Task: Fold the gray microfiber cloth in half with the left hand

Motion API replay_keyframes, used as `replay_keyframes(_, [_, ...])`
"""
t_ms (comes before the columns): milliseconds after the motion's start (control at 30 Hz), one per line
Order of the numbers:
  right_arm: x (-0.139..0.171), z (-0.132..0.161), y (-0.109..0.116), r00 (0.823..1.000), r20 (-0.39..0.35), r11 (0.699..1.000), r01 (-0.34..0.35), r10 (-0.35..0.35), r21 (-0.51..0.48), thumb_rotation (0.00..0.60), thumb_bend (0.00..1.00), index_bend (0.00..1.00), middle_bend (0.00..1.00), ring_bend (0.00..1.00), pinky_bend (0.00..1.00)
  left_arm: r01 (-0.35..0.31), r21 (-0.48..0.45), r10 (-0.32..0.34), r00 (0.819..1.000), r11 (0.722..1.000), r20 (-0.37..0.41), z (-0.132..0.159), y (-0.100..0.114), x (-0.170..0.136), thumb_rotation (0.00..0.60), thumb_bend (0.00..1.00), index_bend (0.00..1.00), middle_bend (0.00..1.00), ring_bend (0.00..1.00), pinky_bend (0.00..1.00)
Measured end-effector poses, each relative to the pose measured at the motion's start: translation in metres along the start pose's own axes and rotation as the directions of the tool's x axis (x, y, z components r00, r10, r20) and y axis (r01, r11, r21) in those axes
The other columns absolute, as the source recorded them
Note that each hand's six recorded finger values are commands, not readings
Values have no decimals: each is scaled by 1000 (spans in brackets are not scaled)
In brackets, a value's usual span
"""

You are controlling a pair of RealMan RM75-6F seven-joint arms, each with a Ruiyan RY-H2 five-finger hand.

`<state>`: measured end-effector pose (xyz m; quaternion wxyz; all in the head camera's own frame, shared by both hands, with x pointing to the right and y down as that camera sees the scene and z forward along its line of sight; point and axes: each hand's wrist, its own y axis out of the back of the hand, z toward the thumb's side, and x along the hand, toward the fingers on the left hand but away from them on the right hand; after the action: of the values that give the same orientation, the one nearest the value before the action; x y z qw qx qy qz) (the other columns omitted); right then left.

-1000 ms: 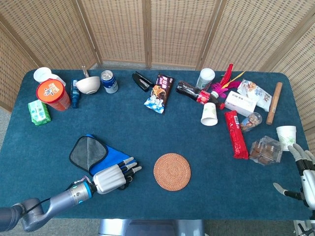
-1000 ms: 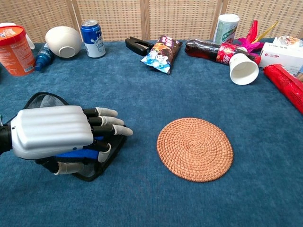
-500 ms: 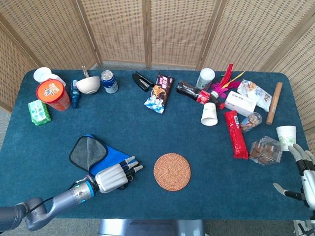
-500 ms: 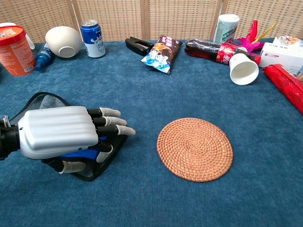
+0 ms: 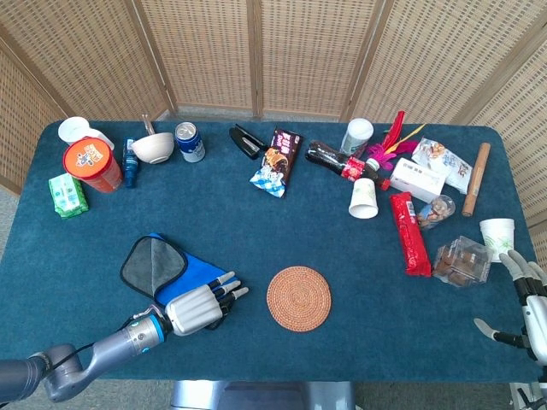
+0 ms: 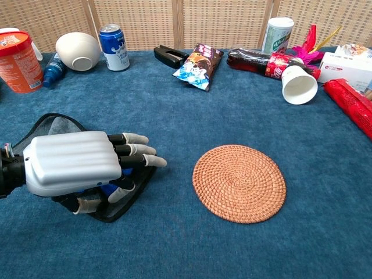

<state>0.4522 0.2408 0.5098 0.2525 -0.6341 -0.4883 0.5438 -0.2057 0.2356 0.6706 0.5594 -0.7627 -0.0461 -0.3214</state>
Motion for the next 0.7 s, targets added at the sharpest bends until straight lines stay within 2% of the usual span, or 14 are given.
replay_keyframes(700, [-1,0,-2,1000,2,1000,-5,5,3,600,0,0,0,0,0,-30,-57,32,999,998,33,11,10,1,600,434,553,0,0,0])
